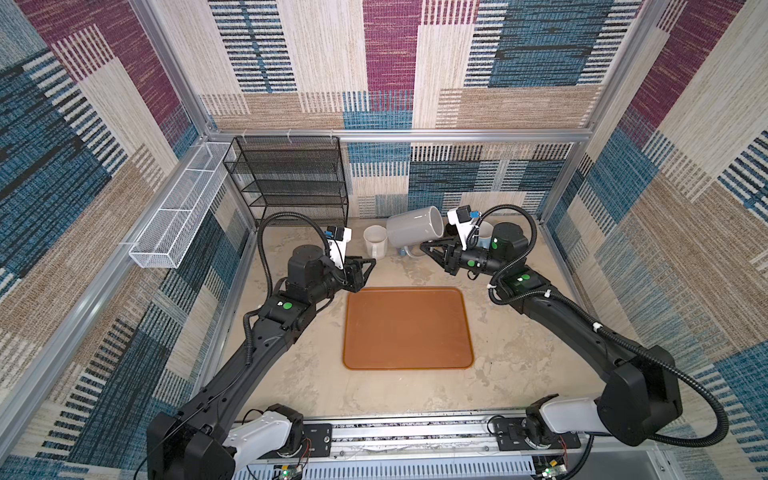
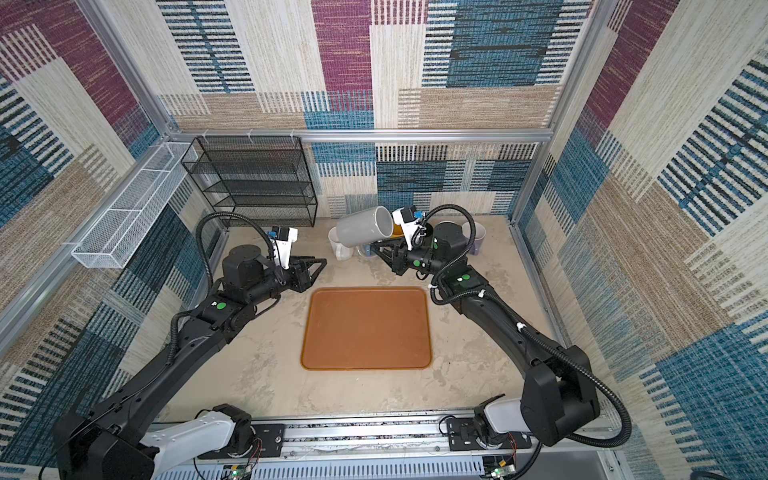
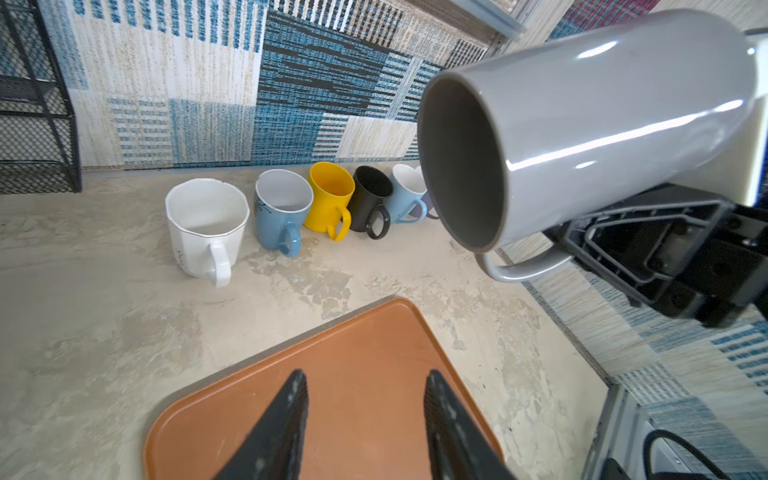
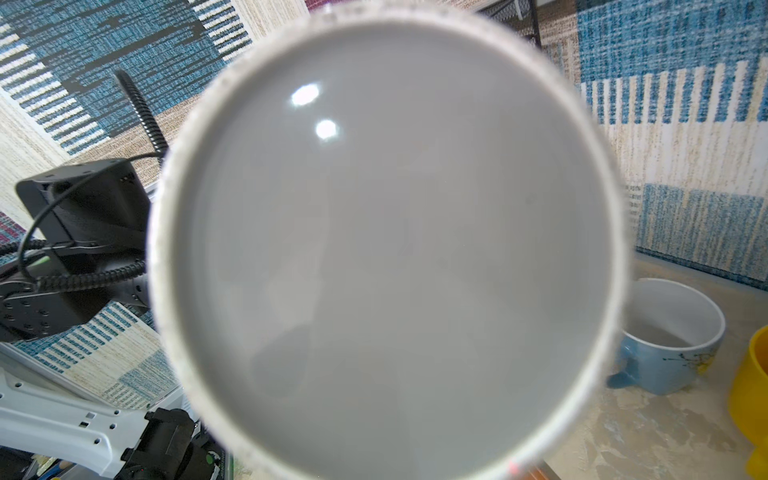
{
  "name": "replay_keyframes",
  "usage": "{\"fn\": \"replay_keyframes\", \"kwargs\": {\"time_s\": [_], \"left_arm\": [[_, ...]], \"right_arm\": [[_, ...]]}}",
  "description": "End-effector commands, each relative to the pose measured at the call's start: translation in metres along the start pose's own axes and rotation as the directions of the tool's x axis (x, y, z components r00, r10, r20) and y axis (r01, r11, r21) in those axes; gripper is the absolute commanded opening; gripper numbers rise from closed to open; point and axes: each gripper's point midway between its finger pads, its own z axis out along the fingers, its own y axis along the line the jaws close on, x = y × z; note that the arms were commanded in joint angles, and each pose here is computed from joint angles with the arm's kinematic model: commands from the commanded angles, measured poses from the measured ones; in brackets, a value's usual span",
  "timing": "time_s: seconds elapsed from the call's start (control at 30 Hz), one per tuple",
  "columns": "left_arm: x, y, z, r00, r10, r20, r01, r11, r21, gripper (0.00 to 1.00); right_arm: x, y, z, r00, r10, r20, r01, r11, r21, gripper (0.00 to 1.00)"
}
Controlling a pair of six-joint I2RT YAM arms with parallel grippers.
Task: Turn the mug right side up
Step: 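Lift the grey mug off the tray with the right gripper toward the left gripper, then grip the grey mug's base with the left gripper while the right holds its rim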
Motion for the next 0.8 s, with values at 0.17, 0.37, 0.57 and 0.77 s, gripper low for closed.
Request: {"fn": "replay_keyframes", "kwargs": {"time_s": [0.17, 0.37, 0.57, 0.77], "left_arm": [[-0.018, -0.035, -0.011, 0.995, 0.027, 0.098, -0.046, 0.98, 0.195, 0.44], [-0.019, -0.051, -0.022, 0.991, 0.049, 0.124, -0.083, 0.956, 0.282, 0.44], [-0.018, -0.057, -0.02, 0.99, 0.041, 0.132, -0.083, 0.94, 0.33, 0.45], [-0.019, -0.059, -0.012, 0.989, 0.014, 0.147, -0.069, 0.924, 0.376, 0.44]], "right_arm": [[-0.035, 0.03, -0.002, 0.989, -0.088, 0.119, 0.104, 0.985, -0.139, 0.0], [-0.039, 0.038, -0.001, 0.988, -0.088, 0.131, 0.112, 0.975, -0.193, 0.0], [-0.04, 0.044, -0.001, 0.988, -0.074, 0.139, 0.106, 0.965, -0.241, 0.0], [-0.044, 0.048, -0.001, 0.986, -0.071, 0.152, 0.11, 0.959, -0.263, 0.0]]}}
